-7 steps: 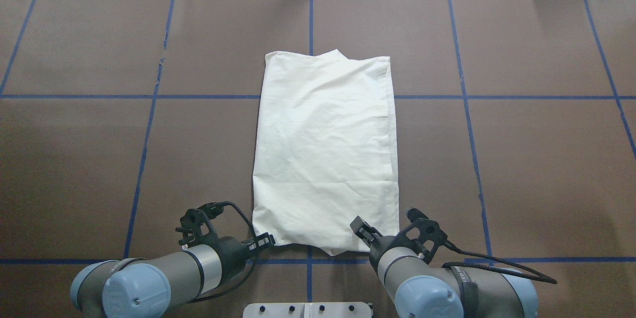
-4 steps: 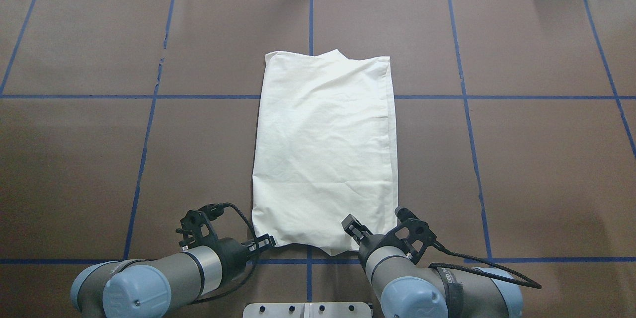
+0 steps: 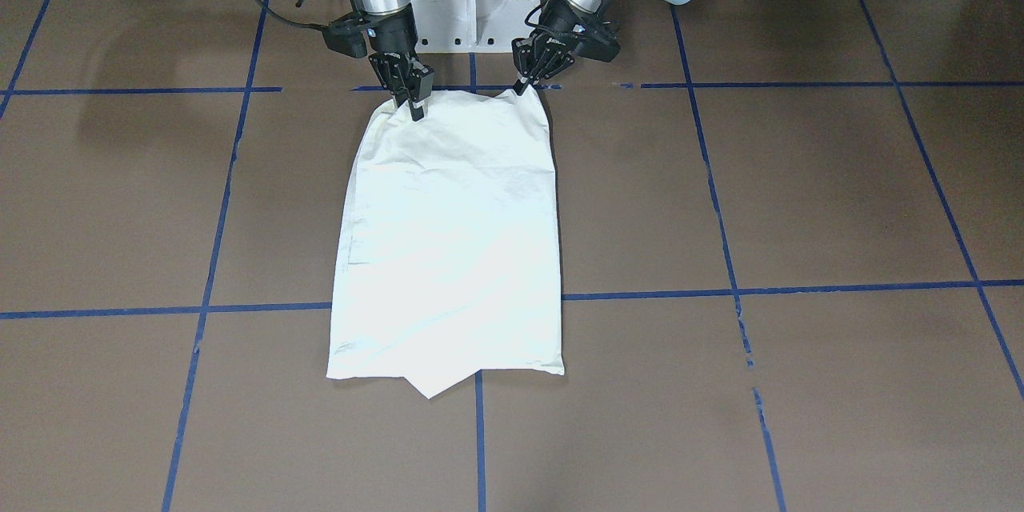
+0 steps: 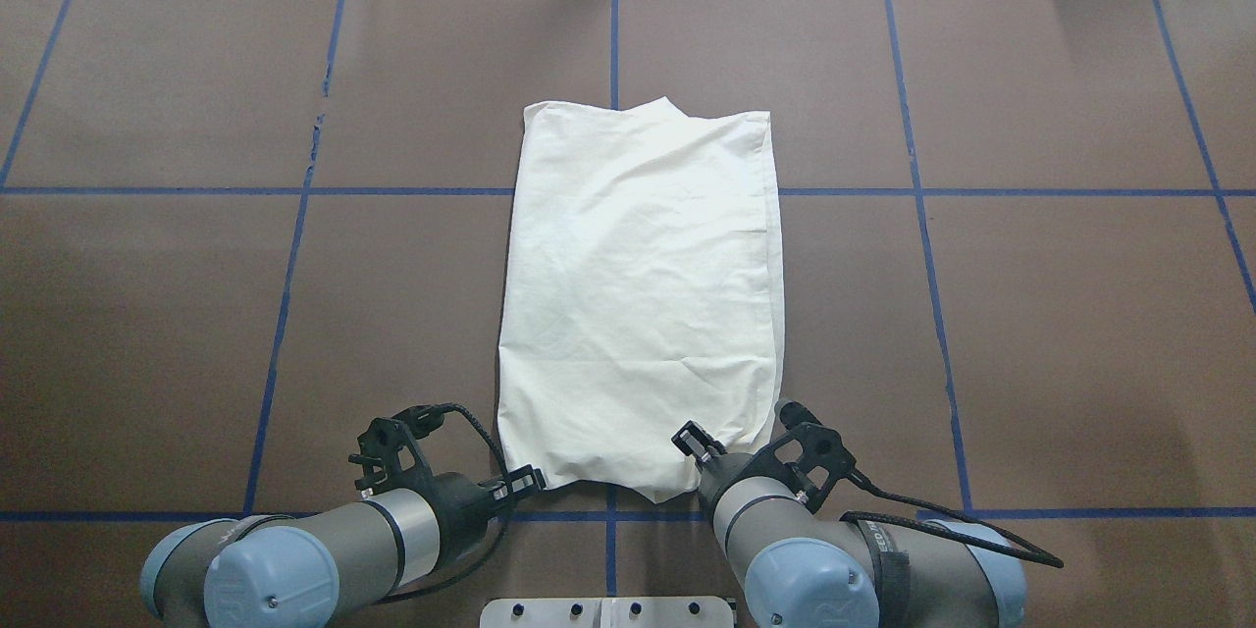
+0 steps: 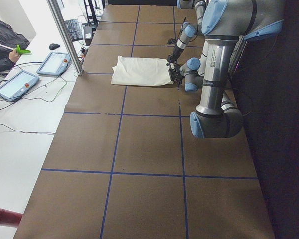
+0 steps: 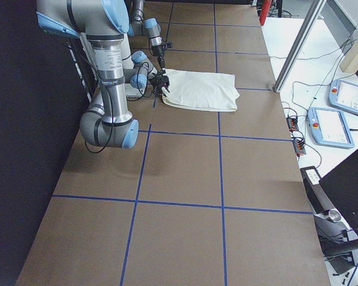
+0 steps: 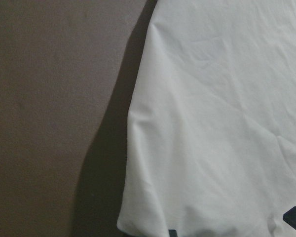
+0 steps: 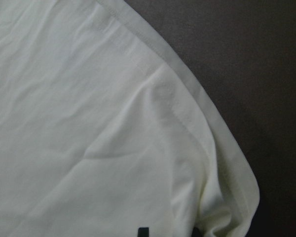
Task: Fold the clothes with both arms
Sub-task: 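Lower the right gripper to the shirt's corner nearest the robot, then grasp the shirt's near edge with both grippers and lift it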
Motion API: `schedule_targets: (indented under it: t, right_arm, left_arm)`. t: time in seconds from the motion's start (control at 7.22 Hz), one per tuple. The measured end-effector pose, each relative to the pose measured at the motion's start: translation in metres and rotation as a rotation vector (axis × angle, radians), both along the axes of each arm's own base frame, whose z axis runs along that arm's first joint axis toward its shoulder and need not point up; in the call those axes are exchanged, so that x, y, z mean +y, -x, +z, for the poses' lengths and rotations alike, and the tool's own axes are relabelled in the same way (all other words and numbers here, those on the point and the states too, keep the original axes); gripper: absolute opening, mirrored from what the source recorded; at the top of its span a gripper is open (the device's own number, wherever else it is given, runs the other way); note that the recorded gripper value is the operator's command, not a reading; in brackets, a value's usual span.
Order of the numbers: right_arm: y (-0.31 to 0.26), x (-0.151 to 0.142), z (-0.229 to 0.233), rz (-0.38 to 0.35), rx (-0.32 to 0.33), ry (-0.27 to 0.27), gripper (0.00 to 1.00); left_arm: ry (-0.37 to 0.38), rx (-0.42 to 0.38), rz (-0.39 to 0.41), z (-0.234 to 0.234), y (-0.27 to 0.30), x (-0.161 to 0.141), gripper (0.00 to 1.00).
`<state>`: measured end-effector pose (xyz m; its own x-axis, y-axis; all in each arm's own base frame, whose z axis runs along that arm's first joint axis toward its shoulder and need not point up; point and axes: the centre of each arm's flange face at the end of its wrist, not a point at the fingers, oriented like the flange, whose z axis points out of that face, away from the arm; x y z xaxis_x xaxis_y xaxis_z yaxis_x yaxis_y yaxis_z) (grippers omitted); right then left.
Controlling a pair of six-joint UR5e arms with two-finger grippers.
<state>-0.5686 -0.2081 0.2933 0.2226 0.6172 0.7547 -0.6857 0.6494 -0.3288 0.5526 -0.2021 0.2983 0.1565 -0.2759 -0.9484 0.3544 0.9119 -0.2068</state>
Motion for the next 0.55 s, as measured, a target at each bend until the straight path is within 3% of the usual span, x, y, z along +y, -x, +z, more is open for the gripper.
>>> schedule_targets:
  t: [0.55]
  right_arm:
    - [-0.015, -0.003, -0.012, 0.011, -0.031, -0.005, 0.0]
  left_arm:
    - [-0.003, 0.012, 0.003, -0.013, 0.007, -0.001, 0.0]
